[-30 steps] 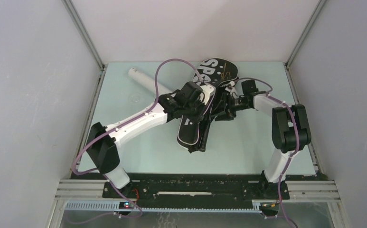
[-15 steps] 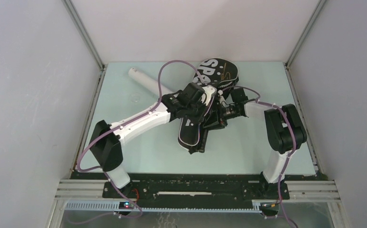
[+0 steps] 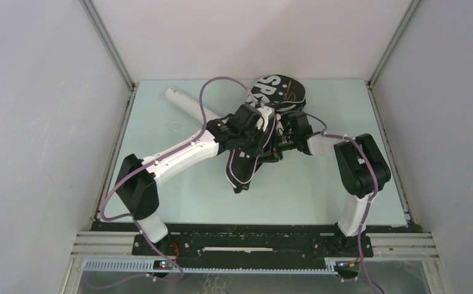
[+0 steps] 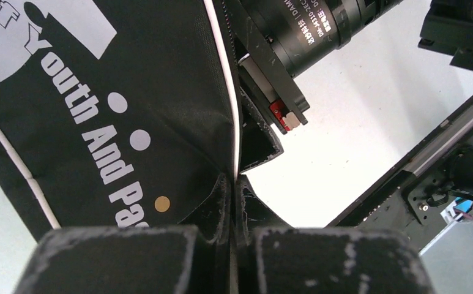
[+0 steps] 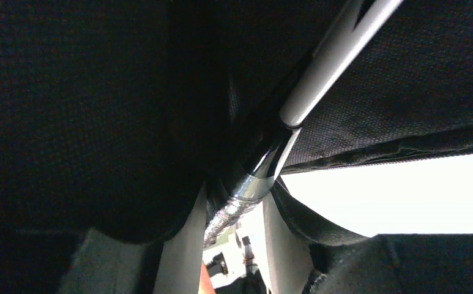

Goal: Pack up the badminton gear
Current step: Place the racket in the racket bag.

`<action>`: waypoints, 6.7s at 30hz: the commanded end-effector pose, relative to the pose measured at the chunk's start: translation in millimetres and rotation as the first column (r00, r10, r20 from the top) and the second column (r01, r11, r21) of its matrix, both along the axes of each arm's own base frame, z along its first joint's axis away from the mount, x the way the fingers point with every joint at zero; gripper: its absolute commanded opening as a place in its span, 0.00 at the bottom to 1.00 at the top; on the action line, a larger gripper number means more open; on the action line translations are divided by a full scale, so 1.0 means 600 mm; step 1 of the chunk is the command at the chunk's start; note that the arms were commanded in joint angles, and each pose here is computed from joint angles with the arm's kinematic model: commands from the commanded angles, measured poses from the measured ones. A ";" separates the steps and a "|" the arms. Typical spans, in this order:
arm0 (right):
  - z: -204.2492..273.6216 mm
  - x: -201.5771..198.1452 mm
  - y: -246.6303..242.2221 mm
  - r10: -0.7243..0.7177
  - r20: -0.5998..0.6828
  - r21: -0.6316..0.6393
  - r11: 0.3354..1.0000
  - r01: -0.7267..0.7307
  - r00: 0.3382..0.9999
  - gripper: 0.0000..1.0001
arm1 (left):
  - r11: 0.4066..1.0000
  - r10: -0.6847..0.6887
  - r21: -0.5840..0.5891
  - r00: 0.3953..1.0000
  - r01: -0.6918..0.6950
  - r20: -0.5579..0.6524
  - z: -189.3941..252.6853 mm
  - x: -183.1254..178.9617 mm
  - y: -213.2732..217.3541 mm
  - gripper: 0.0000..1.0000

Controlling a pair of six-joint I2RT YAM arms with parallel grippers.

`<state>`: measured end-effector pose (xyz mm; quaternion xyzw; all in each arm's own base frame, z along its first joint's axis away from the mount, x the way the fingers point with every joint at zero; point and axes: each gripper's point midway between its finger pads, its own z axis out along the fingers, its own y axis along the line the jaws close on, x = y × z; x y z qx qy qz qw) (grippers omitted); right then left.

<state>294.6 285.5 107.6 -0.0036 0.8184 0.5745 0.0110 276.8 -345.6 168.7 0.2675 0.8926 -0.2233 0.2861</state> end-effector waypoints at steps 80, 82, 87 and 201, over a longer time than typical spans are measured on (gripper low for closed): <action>-0.077 0.275 -0.073 -0.482 -0.054 -0.161 0.868 0.469 0.874 0.06 | 0.359 -0.912 0.693 0.394 0.625 0.117 -0.104 -0.169 0.236 1.00; -0.075 0.277 -0.070 -0.474 -0.052 -0.158 0.873 0.462 0.879 0.06 | 0.327 -0.922 0.710 0.374 0.624 0.096 -0.121 -0.173 0.249 1.00; -0.075 0.269 -0.050 -0.443 -0.061 -0.153 0.890 0.430 0.894 0.06 | 0.313 -0.928 0.741 0.356 0.594 0.107 -0.134 -0.165 0.250 1.00; -0.054 0.211 -0.068 -0.147 0.085 -0.308 0.937 0.166 0.986 0.75 | 0.634 -0.728 0.542 0.663 0.552 0.176 -0.211 -0.072 0.106 0.35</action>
